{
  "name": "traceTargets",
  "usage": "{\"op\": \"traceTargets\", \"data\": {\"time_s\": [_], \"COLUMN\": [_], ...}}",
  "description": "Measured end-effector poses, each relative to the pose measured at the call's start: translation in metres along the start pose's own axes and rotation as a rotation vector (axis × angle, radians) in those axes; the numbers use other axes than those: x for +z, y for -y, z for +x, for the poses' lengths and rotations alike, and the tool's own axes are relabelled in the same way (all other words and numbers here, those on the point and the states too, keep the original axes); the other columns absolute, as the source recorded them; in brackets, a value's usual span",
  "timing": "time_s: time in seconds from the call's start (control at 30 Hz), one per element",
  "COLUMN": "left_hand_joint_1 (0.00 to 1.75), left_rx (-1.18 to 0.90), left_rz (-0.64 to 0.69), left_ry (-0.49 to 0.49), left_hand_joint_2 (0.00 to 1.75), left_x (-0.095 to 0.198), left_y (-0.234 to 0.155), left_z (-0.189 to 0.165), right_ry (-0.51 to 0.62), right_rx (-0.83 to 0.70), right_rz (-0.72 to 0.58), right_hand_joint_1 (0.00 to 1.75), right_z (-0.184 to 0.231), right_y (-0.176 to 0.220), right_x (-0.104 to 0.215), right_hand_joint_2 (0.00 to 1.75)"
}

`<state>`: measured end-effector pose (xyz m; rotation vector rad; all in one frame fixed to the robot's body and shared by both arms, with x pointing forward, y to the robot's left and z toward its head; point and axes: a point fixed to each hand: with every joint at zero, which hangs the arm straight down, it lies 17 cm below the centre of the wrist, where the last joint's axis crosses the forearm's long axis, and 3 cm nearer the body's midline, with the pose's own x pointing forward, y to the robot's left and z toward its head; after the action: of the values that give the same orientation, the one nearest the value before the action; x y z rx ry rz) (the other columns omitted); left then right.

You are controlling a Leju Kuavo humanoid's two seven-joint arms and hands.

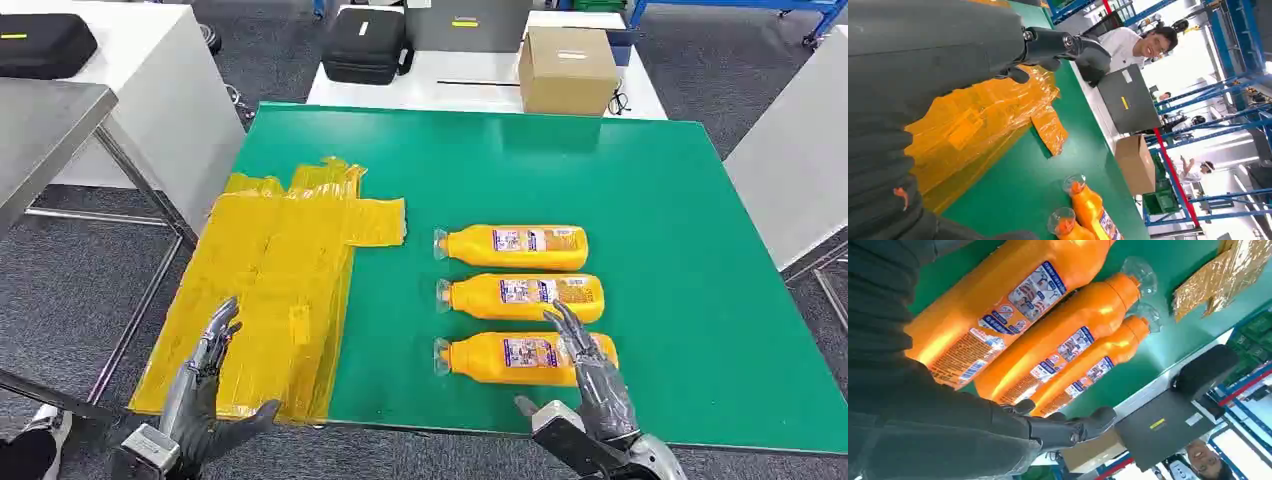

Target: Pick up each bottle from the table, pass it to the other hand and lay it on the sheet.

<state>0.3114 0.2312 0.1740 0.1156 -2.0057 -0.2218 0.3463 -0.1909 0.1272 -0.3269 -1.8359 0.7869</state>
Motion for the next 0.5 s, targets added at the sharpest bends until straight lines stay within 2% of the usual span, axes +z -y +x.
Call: {"op": "traceTargets", "data": {"time_s": [0.17,0.37,0.5], "left_hand_joint_1": [0.0,0.0,0.0], "left_rx": [0.005,0.007,0.007], "left_rz": [-0.005,-0.007,-0.005], "left_ry": [0.007,0.012,0.013], "left_hand_joint_2": [1.75,1.75,1.75], "left_x": [-0.002,-0.005,-0.005], "left_y": [0.003,0.004,0.004], "left_z": [0.002,0.003,0.004], "right_ry": [-0.006,-0.098,-0.107], "right_rx": [0.014,0.12,0.133], "right_rz": [0.007,0.037,0.054], "right_hand_joint_1": [0.0,0.0,0.0], "right_z": [-0.001,-0.024,-0.028], "right_y": [-0.002,-0.009,-0.016], "right_x": [-0.003,-0.008,-0.011], "right_hand_joint_2": [1.75,1.75,1.75]}}
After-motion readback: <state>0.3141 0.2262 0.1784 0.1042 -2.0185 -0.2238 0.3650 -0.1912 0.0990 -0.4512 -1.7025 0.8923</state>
